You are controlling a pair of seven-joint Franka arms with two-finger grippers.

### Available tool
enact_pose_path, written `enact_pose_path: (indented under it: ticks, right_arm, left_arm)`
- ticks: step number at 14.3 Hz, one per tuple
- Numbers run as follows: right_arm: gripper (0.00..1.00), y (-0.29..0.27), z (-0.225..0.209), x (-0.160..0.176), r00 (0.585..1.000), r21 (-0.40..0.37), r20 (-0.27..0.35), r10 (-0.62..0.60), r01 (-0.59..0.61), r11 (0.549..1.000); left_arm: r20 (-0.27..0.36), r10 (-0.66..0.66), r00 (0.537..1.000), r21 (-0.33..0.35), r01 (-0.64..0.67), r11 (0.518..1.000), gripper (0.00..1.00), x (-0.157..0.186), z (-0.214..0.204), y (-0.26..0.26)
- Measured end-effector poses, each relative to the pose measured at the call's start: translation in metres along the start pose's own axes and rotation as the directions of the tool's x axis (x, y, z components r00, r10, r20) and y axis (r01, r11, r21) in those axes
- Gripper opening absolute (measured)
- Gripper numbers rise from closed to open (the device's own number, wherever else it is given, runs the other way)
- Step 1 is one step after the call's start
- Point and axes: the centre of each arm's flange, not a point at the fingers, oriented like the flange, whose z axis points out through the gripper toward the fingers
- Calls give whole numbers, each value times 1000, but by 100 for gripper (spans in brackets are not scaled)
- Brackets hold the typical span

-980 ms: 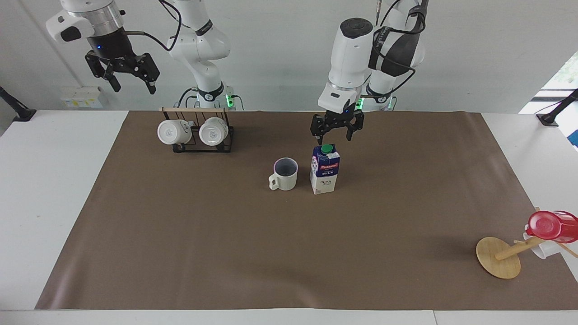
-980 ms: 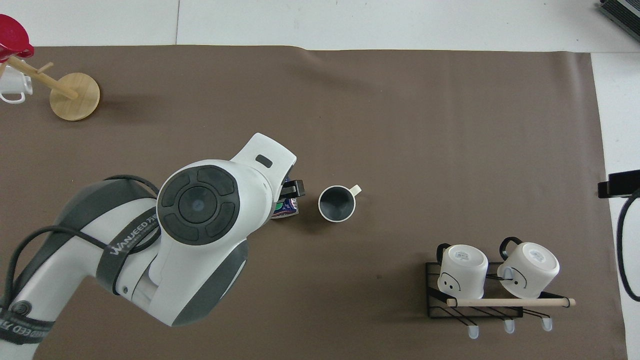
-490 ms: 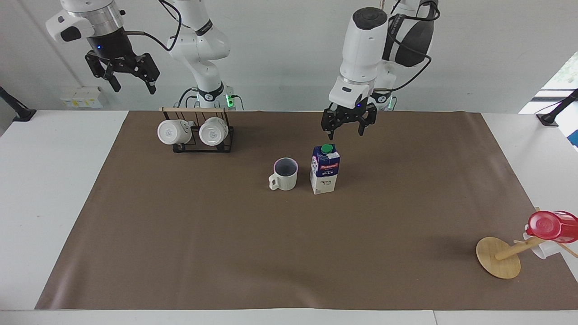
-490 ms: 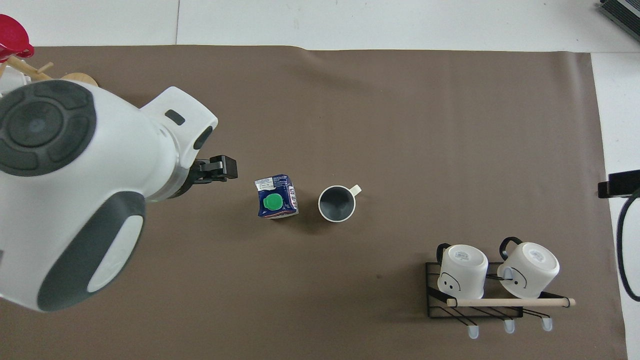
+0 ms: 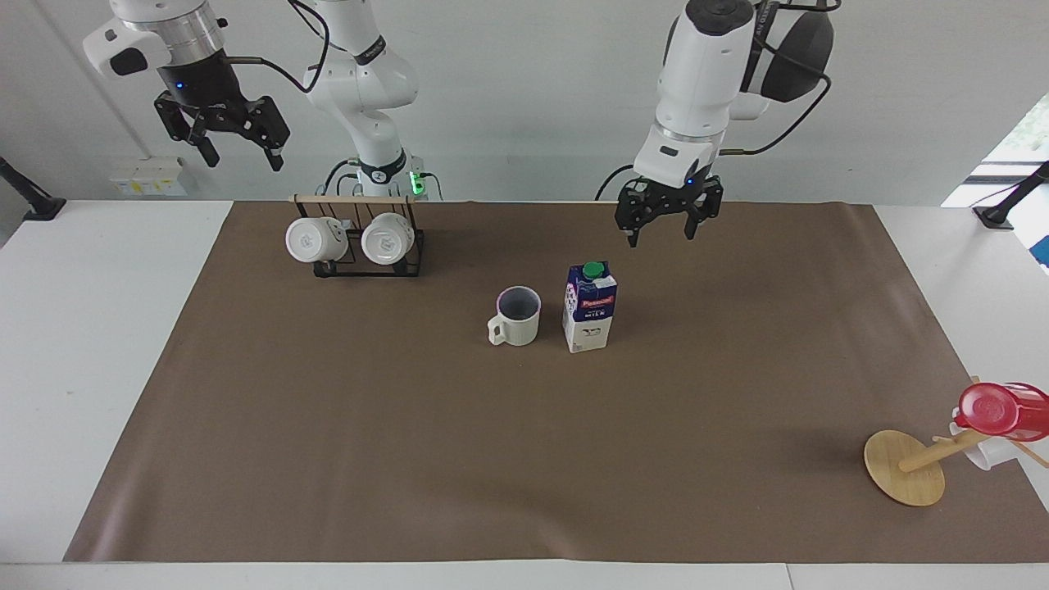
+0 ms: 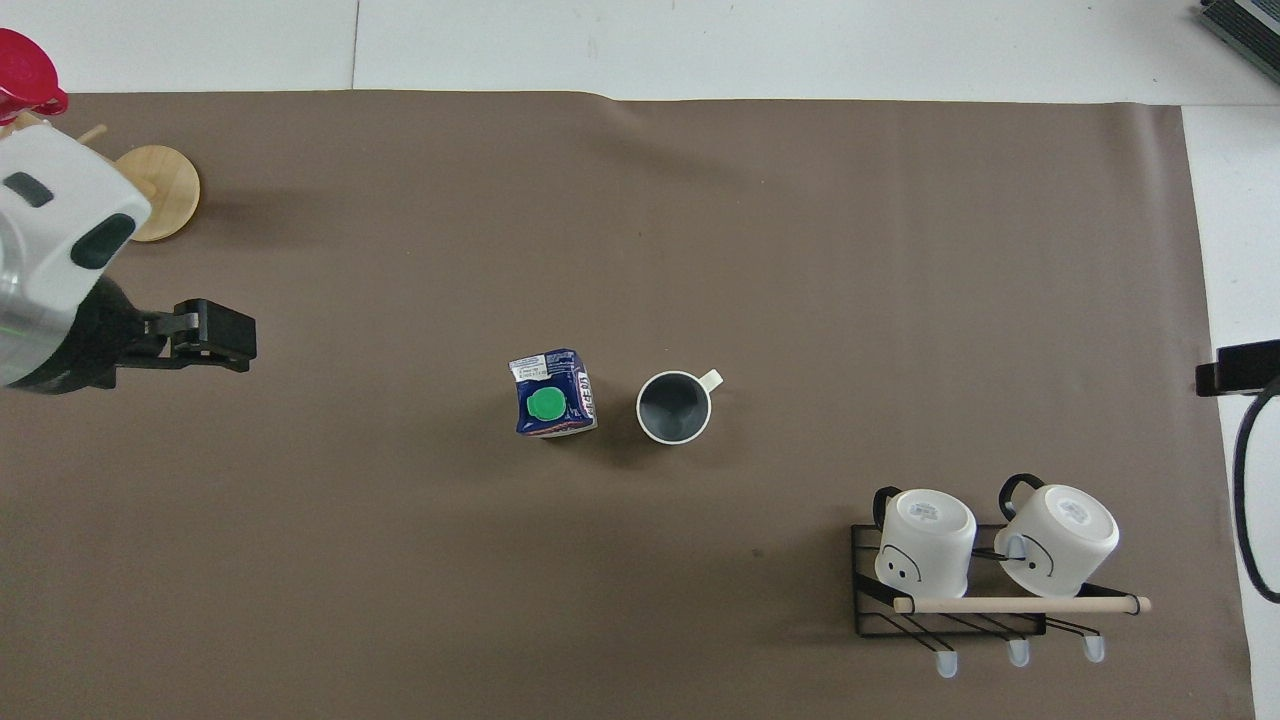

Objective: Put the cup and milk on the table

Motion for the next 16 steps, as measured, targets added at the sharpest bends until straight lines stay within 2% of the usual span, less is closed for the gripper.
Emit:
enact_pose_path:
  ticks: [4,9,16]
  right_arm:
    - [100,0,0,0,1000,0,0,0,0,1000]
    - [100,0,0,0,1000,0,0,0,0,1000]
    - [100,0,0,0,1000,0,0,0,0,1000]
  left_arm:
    - [12,74,997,-2,-74,997,100,8,0,-38]
    - [-4,37,999,-10,-37,999,100,14,-3,-78]
    - [-7,31,1000,-11,-31,999,100,7,-5,-85]
